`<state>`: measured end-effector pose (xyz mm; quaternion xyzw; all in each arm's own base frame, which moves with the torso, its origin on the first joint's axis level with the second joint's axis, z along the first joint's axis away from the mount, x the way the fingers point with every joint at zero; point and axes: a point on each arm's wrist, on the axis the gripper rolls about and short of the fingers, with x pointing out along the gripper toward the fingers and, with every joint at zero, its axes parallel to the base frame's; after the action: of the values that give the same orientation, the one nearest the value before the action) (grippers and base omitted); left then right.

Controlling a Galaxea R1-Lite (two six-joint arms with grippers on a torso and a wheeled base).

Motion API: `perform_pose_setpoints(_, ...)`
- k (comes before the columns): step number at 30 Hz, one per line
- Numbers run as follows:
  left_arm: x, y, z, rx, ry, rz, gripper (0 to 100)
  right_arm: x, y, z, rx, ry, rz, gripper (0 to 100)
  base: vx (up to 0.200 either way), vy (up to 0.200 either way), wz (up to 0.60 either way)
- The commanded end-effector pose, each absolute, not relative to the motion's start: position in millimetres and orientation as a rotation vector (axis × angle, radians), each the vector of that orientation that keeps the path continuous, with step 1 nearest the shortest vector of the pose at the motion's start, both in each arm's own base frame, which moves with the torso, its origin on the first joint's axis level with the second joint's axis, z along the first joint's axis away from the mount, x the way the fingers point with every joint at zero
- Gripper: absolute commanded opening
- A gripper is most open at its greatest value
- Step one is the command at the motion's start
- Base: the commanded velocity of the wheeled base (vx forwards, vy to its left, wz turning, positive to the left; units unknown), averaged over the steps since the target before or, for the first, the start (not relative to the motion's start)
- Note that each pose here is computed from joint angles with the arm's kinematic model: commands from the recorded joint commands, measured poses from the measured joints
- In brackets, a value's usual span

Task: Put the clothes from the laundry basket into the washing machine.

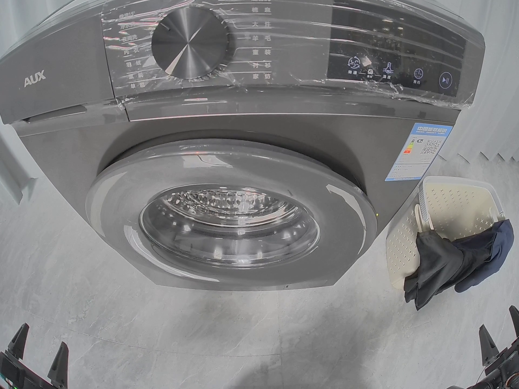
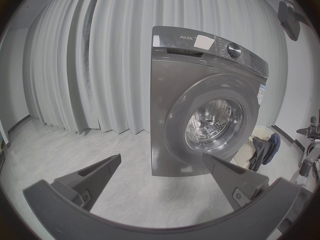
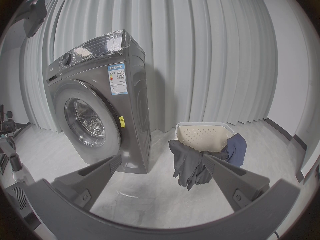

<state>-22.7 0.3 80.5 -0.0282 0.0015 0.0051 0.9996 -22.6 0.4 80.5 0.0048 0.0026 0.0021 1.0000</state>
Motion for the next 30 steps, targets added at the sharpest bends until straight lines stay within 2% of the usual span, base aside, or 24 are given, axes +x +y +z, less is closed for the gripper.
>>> perform_pose_setpoints(1,-22,0,76,-0.057,0.007,0.011,100,-21,0,76,0.009,0.023,0.006,100,0.0,0.2,0.0)
perform_pose_setpoints(3,-22,0,76,-0.057,0.007,0.011,100,-21,0,76,0.009,0.023,0.004,100,0.0,0.2,0.0)
perform_pose_setpoints(15,-22,0,76,-0.055,0.007,0.011,100,-21,1,76,0.009,0.023,0.004,100,0.0,0.0,0.0)
perform_pose_setpoints(21,-22,0,76,-0.057,0.007,0.011,100,-21,1,76,0.008,0.023,0.005,100,0.2,0.0,0.0)
perform_pose_setpoints(28,-22,0,76,-0.057,0.007,0.011,100,-21,1,76,-0.016,0.023,0.025,100,0.0,0.0,0.0)
perform_pose_setpoints(29,-22,0,76,-0.057,0.007,0.011,100,-22,1,79,-0.046,-0.001,0.04,100,0.0,0.0,0.0)
perform_pose_setpoints(30,-22,0,76,-0.055,0.007,0.011,100,-26,2,93,-0.062,-0.08,0.047,100,0.0,0.0,0.0)
